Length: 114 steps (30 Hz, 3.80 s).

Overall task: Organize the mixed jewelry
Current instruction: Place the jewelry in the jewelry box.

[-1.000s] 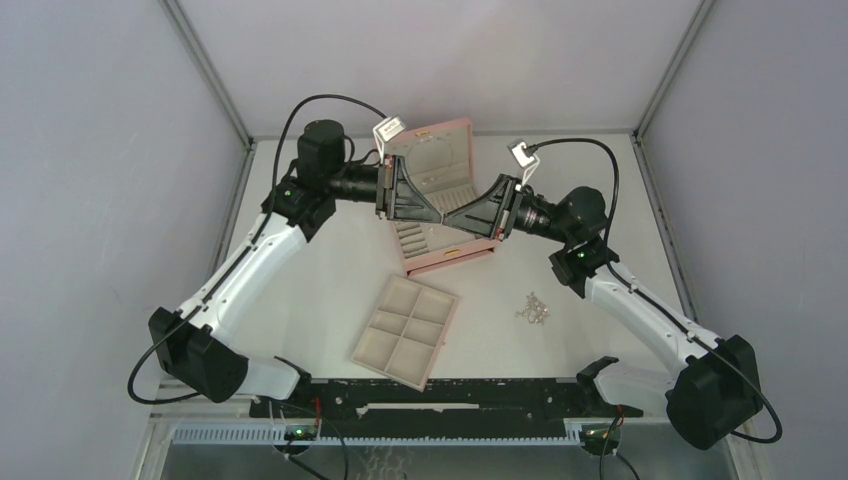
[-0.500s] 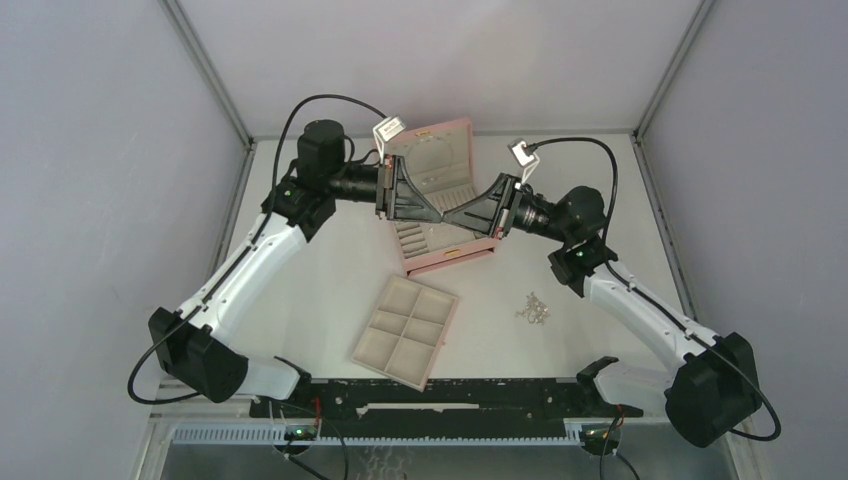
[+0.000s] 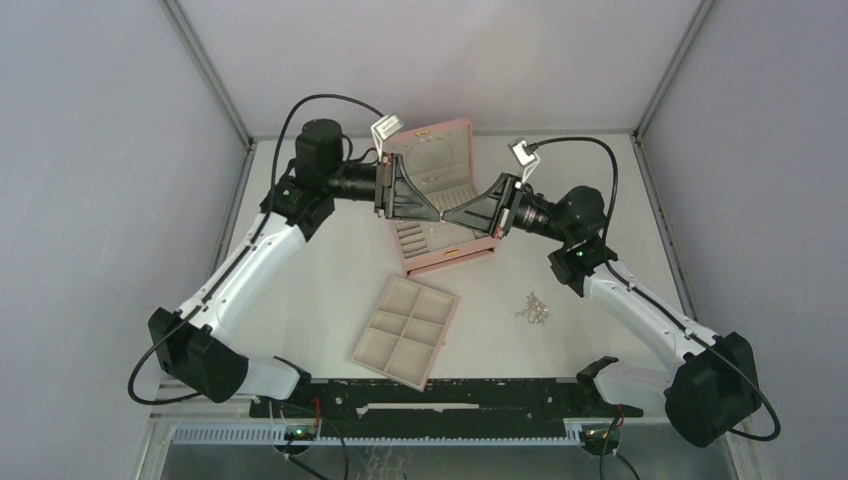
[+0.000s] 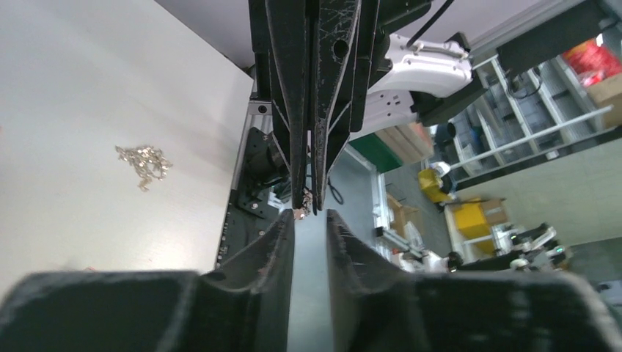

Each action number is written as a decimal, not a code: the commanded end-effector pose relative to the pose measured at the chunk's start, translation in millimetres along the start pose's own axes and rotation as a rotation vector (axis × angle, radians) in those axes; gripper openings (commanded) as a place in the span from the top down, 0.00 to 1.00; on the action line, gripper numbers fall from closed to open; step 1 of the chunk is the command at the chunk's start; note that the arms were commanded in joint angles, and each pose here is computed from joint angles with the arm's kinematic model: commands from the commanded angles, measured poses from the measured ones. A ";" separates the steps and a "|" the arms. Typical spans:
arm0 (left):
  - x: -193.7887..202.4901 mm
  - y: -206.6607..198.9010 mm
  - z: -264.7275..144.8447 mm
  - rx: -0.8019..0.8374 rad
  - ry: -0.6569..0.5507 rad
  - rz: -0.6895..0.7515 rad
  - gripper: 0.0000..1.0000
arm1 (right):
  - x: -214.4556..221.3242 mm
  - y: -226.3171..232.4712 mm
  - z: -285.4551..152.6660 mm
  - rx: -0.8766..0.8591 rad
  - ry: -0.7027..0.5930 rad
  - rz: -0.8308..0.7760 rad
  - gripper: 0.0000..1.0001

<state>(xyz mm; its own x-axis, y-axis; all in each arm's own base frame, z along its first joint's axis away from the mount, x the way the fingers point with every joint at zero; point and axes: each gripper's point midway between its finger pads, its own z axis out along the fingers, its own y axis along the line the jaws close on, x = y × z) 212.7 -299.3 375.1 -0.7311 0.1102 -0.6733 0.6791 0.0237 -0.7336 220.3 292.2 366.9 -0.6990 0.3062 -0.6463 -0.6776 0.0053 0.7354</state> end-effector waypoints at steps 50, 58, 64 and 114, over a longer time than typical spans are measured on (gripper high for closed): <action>21.4 162.0 -164.7 -0.900 -0.405 -0.296 0.54 | 43.1 -262.9 -10.8 1.330 0.801 -0.167 1.00; 23.5 164.6 -164.3 -0.899 -0.399 -0.302 0.54 | 62.4 -266.0 -5.7 1.277 0.867 -0.140 1.00; 23.6 165.4 -163.9 -0.898 -0.398 -0.304 0.55 | 72.2 -270.3 -2.7 1.259 0.889 -0.124 1.00; 23.4 167.8 -162.3 -0.888 -0.396 -0.305 0.55 | 77.0 -214.7 -14.7 0.886 1.050 -0.137 1.00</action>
<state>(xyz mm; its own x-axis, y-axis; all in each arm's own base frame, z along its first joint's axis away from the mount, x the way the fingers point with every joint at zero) 316.1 -130.5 249.8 -0.7524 -0.3750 -0.5415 0.1061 0.7423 -0.6616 313.8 302.3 139.9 -0.7988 -0.5523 -0.2384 -0.6007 0.7537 0.2667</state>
